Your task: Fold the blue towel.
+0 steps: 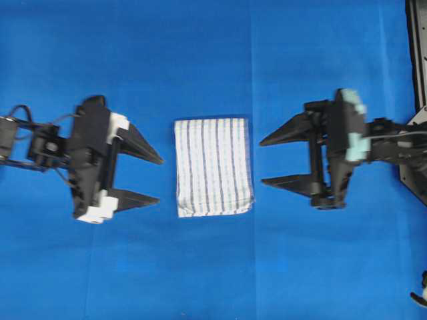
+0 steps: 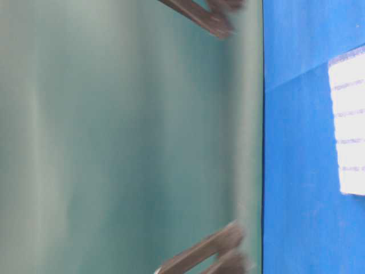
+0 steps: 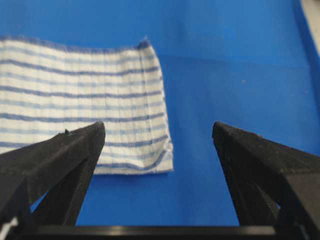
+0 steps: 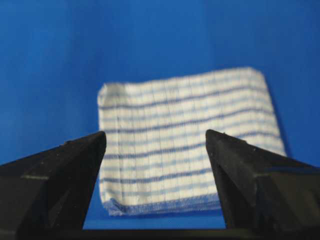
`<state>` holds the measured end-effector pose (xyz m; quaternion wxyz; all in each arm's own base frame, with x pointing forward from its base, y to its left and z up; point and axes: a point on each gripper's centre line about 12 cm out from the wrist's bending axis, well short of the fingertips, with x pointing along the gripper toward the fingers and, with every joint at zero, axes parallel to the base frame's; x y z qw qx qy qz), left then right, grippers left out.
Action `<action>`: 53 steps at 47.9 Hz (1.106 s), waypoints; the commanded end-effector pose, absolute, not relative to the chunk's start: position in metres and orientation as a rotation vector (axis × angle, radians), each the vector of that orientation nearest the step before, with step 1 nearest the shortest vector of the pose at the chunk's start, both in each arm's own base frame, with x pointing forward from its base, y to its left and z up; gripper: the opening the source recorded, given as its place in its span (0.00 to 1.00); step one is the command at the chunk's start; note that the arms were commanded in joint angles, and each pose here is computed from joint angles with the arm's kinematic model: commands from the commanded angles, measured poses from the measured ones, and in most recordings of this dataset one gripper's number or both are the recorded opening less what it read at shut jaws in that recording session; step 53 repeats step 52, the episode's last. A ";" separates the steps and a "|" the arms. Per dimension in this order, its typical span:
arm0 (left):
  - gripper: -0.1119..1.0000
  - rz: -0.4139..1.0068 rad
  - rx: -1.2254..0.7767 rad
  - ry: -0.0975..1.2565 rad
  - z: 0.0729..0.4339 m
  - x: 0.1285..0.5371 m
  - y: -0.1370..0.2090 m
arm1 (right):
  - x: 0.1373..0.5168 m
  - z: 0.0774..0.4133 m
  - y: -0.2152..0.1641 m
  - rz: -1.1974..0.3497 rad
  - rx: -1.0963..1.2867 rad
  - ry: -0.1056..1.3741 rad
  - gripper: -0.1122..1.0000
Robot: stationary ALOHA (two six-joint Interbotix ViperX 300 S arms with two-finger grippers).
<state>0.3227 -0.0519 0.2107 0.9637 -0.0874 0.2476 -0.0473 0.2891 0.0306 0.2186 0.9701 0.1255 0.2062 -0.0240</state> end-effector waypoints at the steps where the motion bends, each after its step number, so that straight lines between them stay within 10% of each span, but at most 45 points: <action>1: 0.91 -0.097 -0.178 0.441 0.230 0.312 -0.047 | 0.279 0.237 0.025 -0.044 0.250 0.353 0.85; 21: 0.91 -0.092 -0.148 0.308 0.243 0.235 -0.029 | 0.220 0.257 0.012 0.010 0.214 0.266 0.84; 53: 0.91 -0.098 -0.050 0.215 0.203 0.151 -0.016 | 0.166 0.197 -0.002 -0.058 0.176 0.265 0.84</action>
